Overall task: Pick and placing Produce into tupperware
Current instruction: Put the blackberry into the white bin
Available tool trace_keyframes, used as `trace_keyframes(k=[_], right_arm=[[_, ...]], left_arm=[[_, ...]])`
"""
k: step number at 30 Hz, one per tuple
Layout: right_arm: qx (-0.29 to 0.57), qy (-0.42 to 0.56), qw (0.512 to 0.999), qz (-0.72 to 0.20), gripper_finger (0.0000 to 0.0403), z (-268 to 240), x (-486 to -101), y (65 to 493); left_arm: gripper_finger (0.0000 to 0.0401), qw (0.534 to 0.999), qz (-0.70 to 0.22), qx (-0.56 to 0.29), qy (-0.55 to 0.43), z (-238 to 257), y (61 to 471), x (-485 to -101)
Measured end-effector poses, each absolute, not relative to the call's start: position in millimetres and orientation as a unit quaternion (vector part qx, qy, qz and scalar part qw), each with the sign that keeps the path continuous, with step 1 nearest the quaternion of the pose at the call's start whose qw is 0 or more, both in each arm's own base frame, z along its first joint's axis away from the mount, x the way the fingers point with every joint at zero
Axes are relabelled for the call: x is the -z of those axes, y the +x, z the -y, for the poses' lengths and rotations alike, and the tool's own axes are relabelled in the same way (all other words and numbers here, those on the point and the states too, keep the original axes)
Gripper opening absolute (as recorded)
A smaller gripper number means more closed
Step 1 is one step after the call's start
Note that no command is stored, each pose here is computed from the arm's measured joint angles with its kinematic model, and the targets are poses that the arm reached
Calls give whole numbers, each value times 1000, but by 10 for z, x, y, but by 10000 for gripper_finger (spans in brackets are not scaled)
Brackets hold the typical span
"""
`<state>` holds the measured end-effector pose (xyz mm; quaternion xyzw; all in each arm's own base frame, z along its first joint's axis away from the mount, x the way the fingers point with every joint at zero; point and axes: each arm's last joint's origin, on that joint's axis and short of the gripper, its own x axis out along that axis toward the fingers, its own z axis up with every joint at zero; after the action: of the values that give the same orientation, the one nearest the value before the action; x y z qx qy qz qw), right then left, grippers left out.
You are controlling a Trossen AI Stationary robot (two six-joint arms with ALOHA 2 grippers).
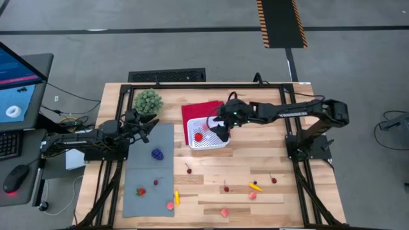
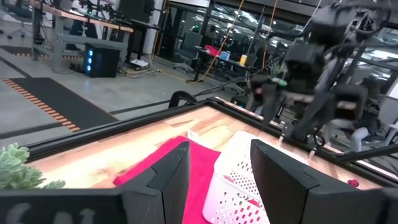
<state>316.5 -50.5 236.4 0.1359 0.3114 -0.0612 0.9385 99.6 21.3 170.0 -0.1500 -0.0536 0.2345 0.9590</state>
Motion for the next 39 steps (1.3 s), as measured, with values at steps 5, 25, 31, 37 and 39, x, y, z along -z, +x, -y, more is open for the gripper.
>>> trace_keyframes(k=[5,25,31,37,39], right_arm=[[26,91,962,-256,286,345,-2735,2987],[-223,13,975,-1,286,-743,-3212,1789],[-122,7,992,-19,286,-742,-2683,1675],[-117,43,992,-24,286,-738,-2351,1581],[-120,60,990,-33,286,-745,-2253,1560]], left_arm=[[158,960,47,-231,-150,-210,998,-1690],[158,975,54,-153,-149,-169,1014,-1725],[158,977,52,-140,-149,-161,1015,-1737],[158,981,-9,-130,-142,-142,955,-1916],[158,980,-46,-126,-145,-132,922,-1944]])
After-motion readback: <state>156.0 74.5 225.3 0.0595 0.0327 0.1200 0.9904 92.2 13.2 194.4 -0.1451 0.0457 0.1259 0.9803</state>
